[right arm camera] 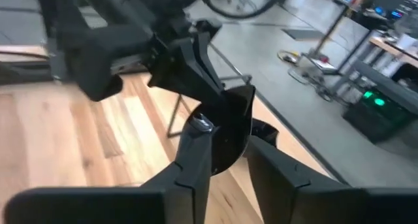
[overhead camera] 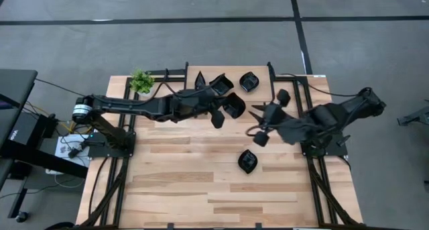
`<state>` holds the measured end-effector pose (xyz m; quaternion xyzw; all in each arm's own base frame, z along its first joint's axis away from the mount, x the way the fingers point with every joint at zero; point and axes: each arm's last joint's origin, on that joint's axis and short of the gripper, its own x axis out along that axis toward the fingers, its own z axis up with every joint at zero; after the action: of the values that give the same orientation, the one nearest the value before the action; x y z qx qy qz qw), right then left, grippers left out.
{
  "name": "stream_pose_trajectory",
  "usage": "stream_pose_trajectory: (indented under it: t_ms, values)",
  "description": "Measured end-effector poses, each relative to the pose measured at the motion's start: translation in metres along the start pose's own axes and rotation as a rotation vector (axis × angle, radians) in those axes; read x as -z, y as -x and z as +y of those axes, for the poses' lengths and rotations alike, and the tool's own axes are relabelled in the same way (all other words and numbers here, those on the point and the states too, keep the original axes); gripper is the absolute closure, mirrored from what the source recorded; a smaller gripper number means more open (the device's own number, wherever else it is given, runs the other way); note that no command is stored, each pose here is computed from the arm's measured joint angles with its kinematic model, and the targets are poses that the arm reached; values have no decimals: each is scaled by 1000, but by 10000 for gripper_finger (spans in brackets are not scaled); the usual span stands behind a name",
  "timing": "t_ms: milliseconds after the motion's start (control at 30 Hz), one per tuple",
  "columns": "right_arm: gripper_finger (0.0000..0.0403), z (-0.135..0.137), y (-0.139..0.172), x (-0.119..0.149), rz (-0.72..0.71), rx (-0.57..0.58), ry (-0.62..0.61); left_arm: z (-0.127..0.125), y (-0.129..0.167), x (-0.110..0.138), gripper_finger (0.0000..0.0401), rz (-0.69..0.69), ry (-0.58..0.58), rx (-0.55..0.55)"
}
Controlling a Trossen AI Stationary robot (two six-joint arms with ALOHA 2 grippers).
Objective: Pick & Place Mini shaped plates
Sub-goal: Stack the black leaf shaped plate on top of the black leaf shaped plates on the shelf
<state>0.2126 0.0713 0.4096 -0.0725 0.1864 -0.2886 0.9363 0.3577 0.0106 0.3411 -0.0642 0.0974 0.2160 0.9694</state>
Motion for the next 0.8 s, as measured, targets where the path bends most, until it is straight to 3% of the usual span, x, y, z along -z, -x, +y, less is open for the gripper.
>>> stream_pose_trajectory:
  t_ms: [467, 633, 800]
  values:
    - [234, 5, -46, -21, 143, 96, 27, 0, 1, 0, 397, 2, -62, -5]
    - [238, -2, -55, -21, 178, 60, -14, 0, 1, 0, 397, 2, -65, -3]
    - [266, -5, -62, -20, 207, 34, -29, 0, 1, 0, 397, 3, -70, -3]
